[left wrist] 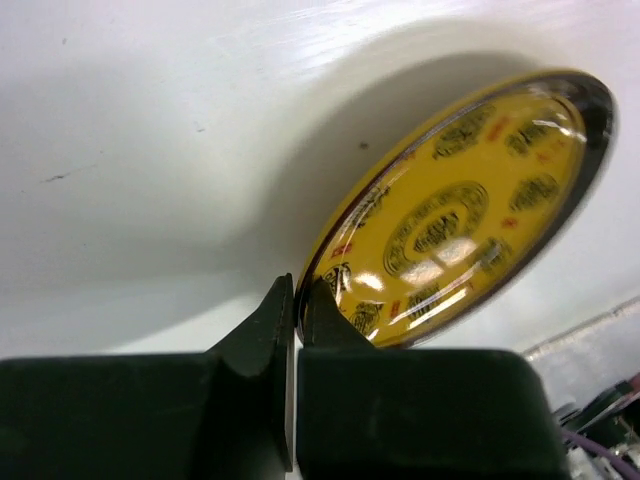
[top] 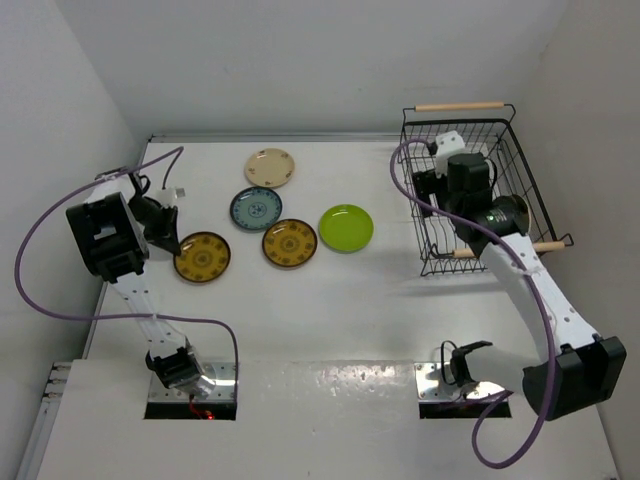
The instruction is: Load the plates into the dish rack
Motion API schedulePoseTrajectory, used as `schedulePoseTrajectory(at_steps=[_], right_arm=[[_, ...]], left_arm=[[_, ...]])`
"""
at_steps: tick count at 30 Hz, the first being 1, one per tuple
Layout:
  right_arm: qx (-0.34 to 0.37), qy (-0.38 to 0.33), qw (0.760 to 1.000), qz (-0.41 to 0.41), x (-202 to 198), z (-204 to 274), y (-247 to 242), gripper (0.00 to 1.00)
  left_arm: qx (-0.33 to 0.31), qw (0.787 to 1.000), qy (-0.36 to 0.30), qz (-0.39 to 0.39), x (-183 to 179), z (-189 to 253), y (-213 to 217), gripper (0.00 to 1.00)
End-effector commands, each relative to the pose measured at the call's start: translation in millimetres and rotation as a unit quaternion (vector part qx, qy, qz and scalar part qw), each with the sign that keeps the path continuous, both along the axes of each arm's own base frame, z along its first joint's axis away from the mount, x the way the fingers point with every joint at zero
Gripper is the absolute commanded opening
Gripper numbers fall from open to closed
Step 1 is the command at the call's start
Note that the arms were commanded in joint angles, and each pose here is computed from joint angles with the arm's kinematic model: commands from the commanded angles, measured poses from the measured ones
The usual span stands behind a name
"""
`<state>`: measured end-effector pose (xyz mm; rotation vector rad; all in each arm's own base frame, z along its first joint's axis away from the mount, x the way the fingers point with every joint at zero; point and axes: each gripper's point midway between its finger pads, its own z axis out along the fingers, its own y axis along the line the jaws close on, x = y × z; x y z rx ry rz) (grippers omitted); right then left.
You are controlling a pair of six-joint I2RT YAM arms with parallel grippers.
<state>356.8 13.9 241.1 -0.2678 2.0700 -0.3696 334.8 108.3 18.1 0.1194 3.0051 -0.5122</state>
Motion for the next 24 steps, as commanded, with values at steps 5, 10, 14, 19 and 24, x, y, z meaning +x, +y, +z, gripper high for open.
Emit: schedulePoseTrajectory(at_steps=[5,10,14,19,24], right_arm=[[0.075,0.027,0.982,0.17,-12,-11,101,0.91],[0.148,0.034,0.954,0.258,-14,-9,182,0.9],[0.176,0.029,0.923,0.341,-19,6,256,0.9],[0.241,0.03,0.887,0.392,-8,24,325,0.94],[0.327,0.06,0.854,0.4,0,29,362,0.94]], left_arm=[[-0.016,0.989,-0.131,-0.07,34,81,-15,0.0],[-0.018,0.973,-0.191,-0.126,34,132,-48,0.0],[-0.035,0.959,-0.227,-0.163,34,170,-77,0.0],[-0.088,0.926,-0.296,-0.217,40,220,-141,0.0],[-0.111,0.899,-0.345,-0.245,44,250,-187,0.0]])
